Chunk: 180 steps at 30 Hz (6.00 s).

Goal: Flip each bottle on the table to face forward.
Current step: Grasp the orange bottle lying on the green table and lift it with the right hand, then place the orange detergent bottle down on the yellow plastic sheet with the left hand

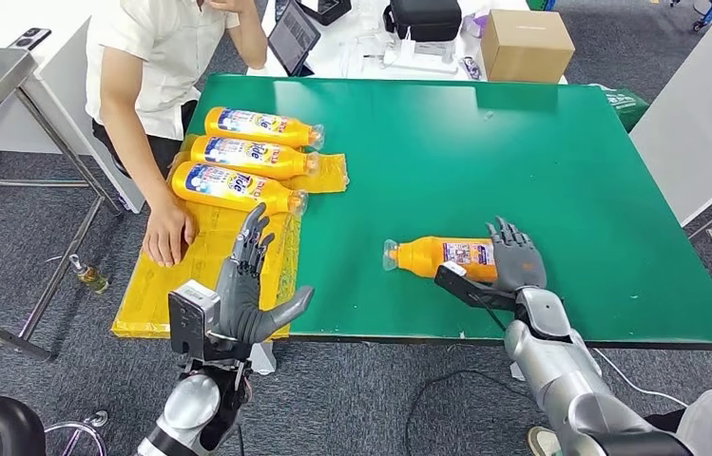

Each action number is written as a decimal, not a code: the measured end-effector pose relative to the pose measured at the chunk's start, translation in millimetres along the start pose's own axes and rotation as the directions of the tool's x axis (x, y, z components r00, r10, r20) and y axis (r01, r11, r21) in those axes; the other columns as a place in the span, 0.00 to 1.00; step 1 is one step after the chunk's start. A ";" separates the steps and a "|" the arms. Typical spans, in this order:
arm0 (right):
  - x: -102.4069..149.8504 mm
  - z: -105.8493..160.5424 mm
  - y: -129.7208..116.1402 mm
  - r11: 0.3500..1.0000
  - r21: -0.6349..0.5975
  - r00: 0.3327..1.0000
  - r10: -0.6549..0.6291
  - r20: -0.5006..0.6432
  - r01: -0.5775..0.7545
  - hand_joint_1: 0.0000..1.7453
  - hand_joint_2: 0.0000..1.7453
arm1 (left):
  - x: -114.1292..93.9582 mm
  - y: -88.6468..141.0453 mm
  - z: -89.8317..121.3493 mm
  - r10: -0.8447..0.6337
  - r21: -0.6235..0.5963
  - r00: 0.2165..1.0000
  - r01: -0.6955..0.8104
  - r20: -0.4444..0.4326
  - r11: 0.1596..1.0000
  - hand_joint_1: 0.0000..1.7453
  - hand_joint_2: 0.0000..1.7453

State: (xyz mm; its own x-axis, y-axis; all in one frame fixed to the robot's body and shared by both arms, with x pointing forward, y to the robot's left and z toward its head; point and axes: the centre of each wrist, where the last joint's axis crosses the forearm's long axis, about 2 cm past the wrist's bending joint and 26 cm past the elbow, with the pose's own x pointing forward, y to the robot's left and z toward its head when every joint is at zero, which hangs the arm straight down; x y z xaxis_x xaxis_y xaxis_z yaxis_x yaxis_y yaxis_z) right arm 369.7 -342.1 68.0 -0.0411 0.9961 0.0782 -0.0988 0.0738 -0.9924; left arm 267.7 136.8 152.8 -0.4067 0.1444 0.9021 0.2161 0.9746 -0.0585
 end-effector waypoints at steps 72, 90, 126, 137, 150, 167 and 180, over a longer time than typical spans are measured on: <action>176.3 61.5 4.1 0.502 0.434 0.274 -0.829 0.487 0.748 0.87 1.00 | -27.2 -39.8 3.4 0.266 0.042 0.940 -0.263 -0.214 0.964 0.00 1.00; 189.5 65.4 8.2 0.461 0.456 0.221 -0.846 0.485 0.761 0.80 1.00 | -26.7 -40.6 5.7 0.445 0.022 0.838 -0.462 -0.315 0.887 1.00 1.00; 210.8 79.5 10.2 0.732 0.137 0.491 -0.572 0.657 0.668 0.00 1.00 | -31.9 -24.8 -0.6 0.059 0.058 0.987 -0.051 -0.150 0.997 1.00 1.00; 202.0 92.8 18.6 0.704 -0.191 0.627 -0.433 0.647 0.684 0.00 1.00 | -30.8 43.7 -1.2 0.033 0.064 0.977 -0.020 -0.209 0.998 1.00 1.00; 204.9 86.4 5.3 0.636 -0.272 0.621 -0.423 0.660 0.722 0.00 1.00 | -28.3 88.5 -47.2 -0.780 -0.073 0.615 0.778 -0.116 0.624 1.00 1.00; 211.9 86.3 -5.4 0.522 -0.242 0.531 -0.525 0.665 0.818 0.00 1.00 | -60.3 75.0 -113.0 -0.973 -0.646 0.231 0.738 -0.030 0.195 1.00 1.00; 212.1 94.3 3.2 0.523 -0.222 0.523 -0.545 0.655 0.823 0.00 1.00 | -70.0 61.9 -109.0 -0.976 -0.631 0.212 0.750 -0.053 0.197 0.00 1.00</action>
State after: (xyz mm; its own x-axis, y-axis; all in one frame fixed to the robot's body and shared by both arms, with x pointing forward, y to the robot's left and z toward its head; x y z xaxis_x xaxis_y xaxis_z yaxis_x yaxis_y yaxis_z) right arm 266.9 -135.2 90.4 -0.6190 0.4494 0.6441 0.1355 0.8689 -0.4760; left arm 406.3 168.4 132.7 -0.2503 -0.9296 0.2705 0.2978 0.1919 0.9351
